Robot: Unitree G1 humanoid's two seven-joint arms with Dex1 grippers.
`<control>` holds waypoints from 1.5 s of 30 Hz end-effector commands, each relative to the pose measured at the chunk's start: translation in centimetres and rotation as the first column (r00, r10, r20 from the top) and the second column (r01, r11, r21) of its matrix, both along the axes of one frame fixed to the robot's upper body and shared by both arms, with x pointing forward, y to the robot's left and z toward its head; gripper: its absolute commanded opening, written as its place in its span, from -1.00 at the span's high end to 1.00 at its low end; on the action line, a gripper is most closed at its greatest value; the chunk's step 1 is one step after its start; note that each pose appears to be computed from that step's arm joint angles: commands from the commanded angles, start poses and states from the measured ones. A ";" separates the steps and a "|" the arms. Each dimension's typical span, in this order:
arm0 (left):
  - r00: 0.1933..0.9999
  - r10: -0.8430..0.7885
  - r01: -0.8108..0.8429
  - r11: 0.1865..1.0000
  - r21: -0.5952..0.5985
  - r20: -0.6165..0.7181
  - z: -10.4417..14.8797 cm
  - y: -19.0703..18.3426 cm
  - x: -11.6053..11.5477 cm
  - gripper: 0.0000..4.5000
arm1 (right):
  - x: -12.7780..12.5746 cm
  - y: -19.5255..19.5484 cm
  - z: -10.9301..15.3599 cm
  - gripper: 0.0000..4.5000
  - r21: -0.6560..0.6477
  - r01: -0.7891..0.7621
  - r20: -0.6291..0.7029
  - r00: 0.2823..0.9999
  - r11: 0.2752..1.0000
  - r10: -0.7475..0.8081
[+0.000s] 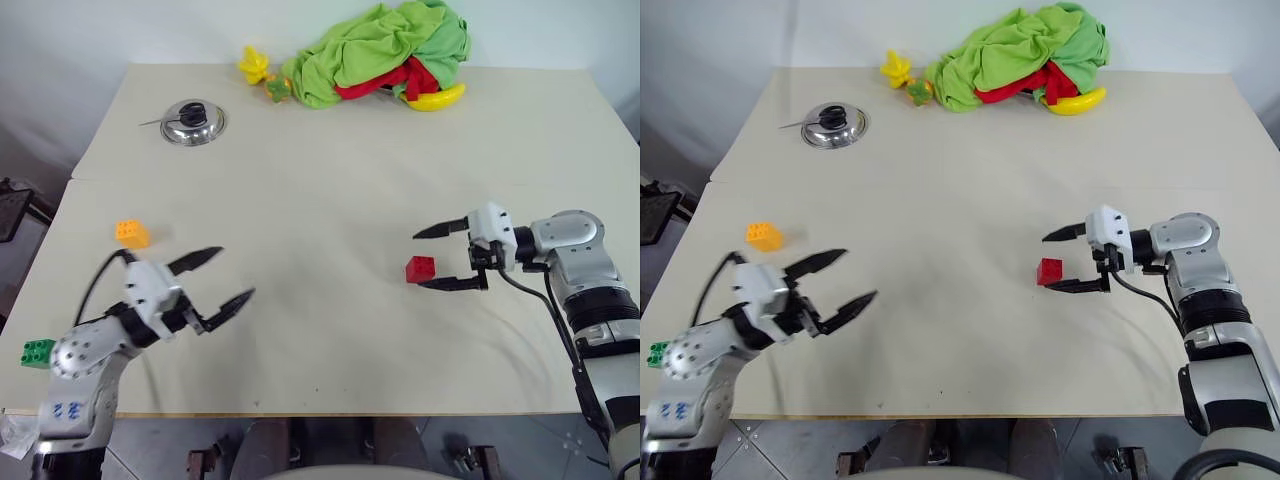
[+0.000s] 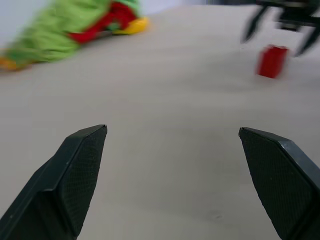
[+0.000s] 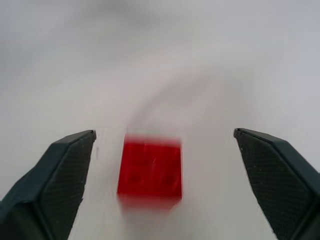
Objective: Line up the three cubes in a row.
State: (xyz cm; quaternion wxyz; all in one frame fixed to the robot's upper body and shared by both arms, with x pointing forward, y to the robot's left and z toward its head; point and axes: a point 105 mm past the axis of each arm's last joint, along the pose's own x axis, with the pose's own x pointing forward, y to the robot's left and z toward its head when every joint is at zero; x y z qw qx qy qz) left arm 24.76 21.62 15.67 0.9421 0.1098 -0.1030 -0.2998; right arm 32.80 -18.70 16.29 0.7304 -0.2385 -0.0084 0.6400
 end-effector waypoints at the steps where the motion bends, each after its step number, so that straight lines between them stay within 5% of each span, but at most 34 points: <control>1: 0.976 0.202 -0.197 0.979 -0.060 0.084 2.0 3.1 -2.0 -1.00 | -2.3 0.5 2.3 -0.99 0.127 -0.090 0.029 0.996 0.988 0.087; 5: 0.841 0.527 -0.514 0.849 -0.123 0.123 2.7 8.8 -6.5 -1.00 | -5.3 3.0 2.0 -0.99 0.292 -0.144 0.000 0.989 0.945 0.151; 12: 0.623 0.778 -0.753 0.625 -0.206 0.082 4.2 14.7 -14.5 -1.00 | -8.6 7.1 0.7 -0.99 0.407 -0.203 -0.023 0.972 0.890 0.232; 16: 0.536 0.844 -0.830 0.523 -0.194 -0.017 1.7 16.7 -18.2 -1.00 | -8.7 7.5 0.8 -0.99 0.437 -0.185 -0.033 0.975 0.880 0.221; 21: 0.518 0.835 -0.854 0.495 -0.159 -0.183 -2.8 16.3 -20.6 -1.00 | -8.1 7.4 0.6 -0.99 0.451 -0.158 -0.009 0.983 0.878 0.181; 33: 0.572 0.766 -0.820 0.546 -0.172 -0.293 -5.7 14.3 -18.8 -1.00 | -9.3 7.5 1.2 -0.99 0.494 -0.203 0.033 0.976 0.845 0.215; 45: 0.578 0.747 -0.805 0.589 -0.077 -0.328 -6.6 16.5 -12.4 -1.00 | -9.3 7.0 0.8 -0.99 0.467 -0.175 0.021 0.982 0.867 0.187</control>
